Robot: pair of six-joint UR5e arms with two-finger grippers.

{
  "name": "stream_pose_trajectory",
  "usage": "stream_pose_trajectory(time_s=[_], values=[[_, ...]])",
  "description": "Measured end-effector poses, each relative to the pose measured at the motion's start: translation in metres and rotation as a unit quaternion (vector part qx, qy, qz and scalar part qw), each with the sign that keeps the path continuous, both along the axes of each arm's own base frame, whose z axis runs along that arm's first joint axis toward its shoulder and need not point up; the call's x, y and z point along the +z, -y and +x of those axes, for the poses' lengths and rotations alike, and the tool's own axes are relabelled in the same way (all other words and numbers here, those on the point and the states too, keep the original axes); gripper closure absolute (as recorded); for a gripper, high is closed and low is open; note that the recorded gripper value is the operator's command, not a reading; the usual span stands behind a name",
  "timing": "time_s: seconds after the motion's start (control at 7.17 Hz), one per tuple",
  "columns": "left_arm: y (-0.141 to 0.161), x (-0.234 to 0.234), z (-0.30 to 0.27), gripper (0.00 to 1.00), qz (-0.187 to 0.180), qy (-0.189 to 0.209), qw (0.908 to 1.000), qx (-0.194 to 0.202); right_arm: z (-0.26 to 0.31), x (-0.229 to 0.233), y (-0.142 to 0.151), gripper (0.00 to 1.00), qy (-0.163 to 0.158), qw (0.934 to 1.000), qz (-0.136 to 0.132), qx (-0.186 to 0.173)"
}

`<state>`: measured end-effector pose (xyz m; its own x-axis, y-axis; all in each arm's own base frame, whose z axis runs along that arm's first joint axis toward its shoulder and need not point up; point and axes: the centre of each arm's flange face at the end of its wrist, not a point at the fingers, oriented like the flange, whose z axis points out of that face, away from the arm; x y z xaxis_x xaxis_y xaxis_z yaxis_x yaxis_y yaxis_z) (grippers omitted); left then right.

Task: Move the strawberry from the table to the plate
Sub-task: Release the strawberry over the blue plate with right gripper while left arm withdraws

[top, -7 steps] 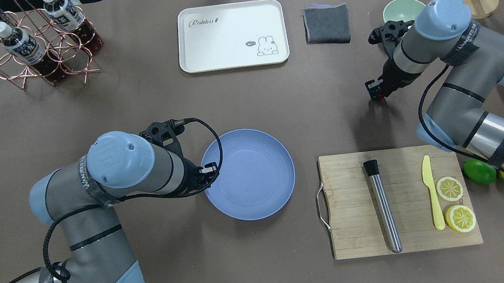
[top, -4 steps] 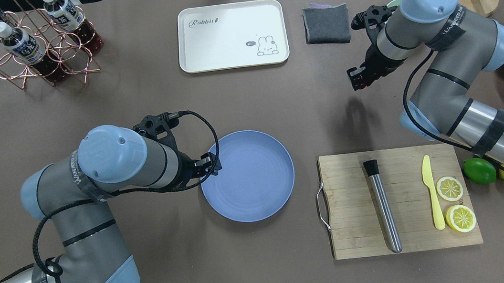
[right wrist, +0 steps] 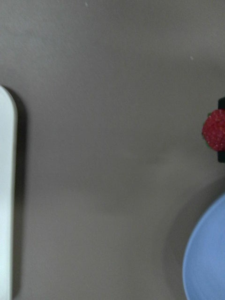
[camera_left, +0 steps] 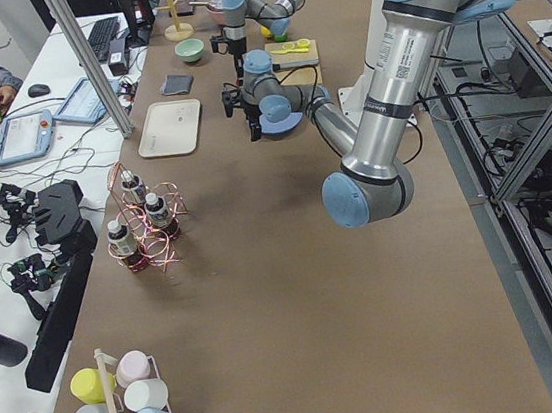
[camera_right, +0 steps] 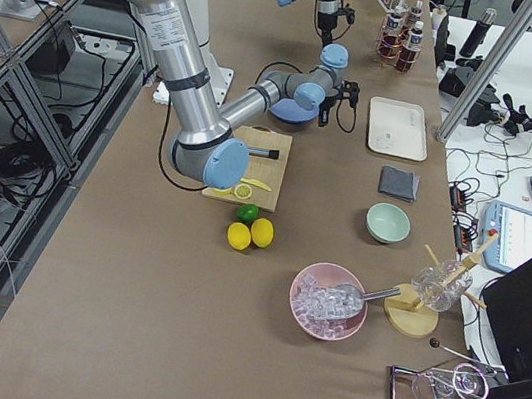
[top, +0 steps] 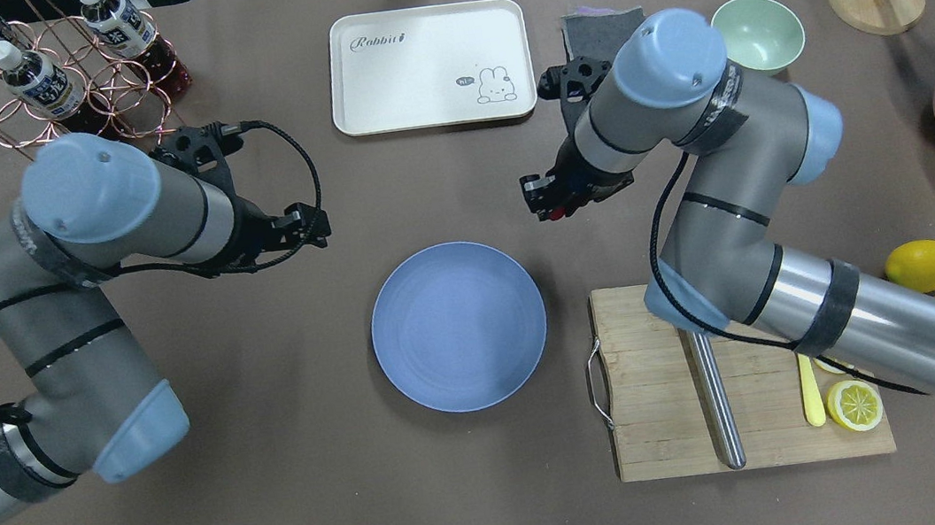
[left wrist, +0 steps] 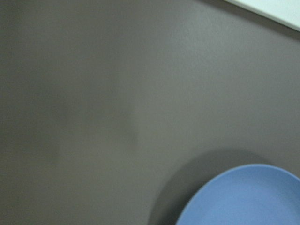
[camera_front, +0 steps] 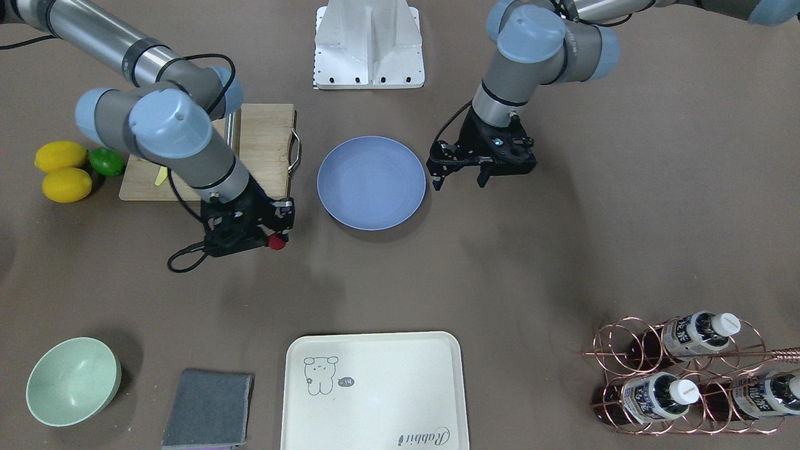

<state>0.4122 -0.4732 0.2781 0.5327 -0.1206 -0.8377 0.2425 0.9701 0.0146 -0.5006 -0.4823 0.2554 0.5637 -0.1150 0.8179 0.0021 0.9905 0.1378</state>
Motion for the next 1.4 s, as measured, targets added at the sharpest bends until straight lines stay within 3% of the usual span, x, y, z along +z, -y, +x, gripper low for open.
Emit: stream_pose_trajectory(time_s=[0.42,0.56,0.7,0.84,1.12,1.4], values=[[0.042,0.040,-0.069,0.03,0.011,0.020,0.9997,0.012,-0.094,-0.049,-0.098,1.00,-0.022,0.9997,-0.006,0.003],[0.045,0.045,-0.075,0.02,0.010,0.022,0.9996,0.011,-0.109,-0.049,-0.115,0.76,-0.030,0.9995,0.000,0.004],[0.045,0.047,-0.077,0.02,0.009,0.023,0.9996,0.011,-0.115,-0.048,-0.122,0.14,-0.034,0.9994,0.003,0.006],[0.043,0.050,-0.079,0.02,0.006,0.024,0.9996,0.010,-0.117,-0.048,-0.124,0.00,-0.035,0.9993,0.005,0.008],[0.038,0.056,-0.081,0.03,0.000,0.022,0.9996,0.017,-0.108,-0.054,-0.118,0.00,-0.034,0.9993,0.007,0.016],[0.028,0.068,-0.093,0.03,-0.002,0.016,0.9989,0.044,-0.038,-0.071,-0.085,0.00,-0.053,0.9981,-0.008,0.031]])
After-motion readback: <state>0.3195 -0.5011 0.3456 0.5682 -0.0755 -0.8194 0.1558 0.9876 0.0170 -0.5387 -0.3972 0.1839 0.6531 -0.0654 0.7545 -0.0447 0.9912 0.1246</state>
